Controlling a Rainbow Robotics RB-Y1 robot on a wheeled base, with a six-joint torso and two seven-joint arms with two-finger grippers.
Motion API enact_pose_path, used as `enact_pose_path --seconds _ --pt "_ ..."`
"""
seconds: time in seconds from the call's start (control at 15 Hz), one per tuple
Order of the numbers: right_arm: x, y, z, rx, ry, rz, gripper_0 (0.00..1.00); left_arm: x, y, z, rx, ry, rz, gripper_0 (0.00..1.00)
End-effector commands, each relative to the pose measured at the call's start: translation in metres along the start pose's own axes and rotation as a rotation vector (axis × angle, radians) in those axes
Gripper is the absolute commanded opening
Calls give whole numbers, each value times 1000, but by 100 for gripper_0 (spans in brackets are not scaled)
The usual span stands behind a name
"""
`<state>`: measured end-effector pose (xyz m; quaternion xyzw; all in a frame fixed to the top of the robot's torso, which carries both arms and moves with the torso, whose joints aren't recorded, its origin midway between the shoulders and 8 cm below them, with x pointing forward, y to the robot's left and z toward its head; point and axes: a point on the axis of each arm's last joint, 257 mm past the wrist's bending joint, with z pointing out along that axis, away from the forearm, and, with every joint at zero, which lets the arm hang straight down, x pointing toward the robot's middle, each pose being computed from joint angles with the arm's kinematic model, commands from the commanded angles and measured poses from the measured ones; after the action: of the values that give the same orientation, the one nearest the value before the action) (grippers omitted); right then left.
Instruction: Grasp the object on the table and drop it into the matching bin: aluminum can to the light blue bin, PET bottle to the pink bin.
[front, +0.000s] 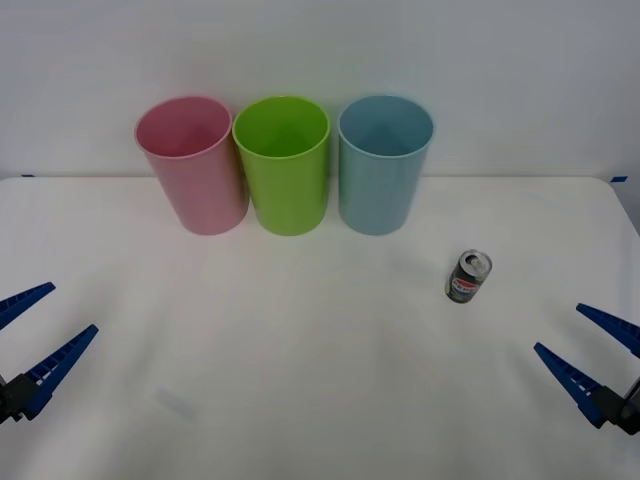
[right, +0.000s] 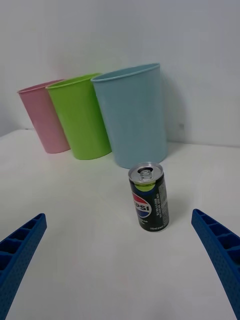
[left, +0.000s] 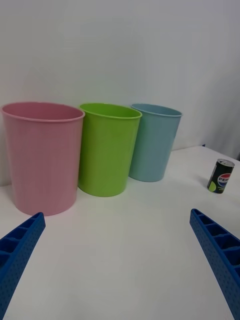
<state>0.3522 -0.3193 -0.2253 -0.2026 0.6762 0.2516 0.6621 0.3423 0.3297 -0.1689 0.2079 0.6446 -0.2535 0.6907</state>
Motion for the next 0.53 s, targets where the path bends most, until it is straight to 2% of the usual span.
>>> enact_pose_path --seconds 0.07,0.2,0.27,0.33,0.53 --pt "12 2 11 12 15 -6 100 0 0 0 0 0 0 100" --pt "18 3 18 23 23 -21 100 0 0 0 0 0 0 100" --pt "22 0 23 42 30 -74 100 0 0 0 0 0 0 100" --pt "25 -3 27 57 36 -103 100 0 0 0 0 0 0 100" --pt "34 -6 42 90 53 -147 100 0 0 0 0 0 0 100"
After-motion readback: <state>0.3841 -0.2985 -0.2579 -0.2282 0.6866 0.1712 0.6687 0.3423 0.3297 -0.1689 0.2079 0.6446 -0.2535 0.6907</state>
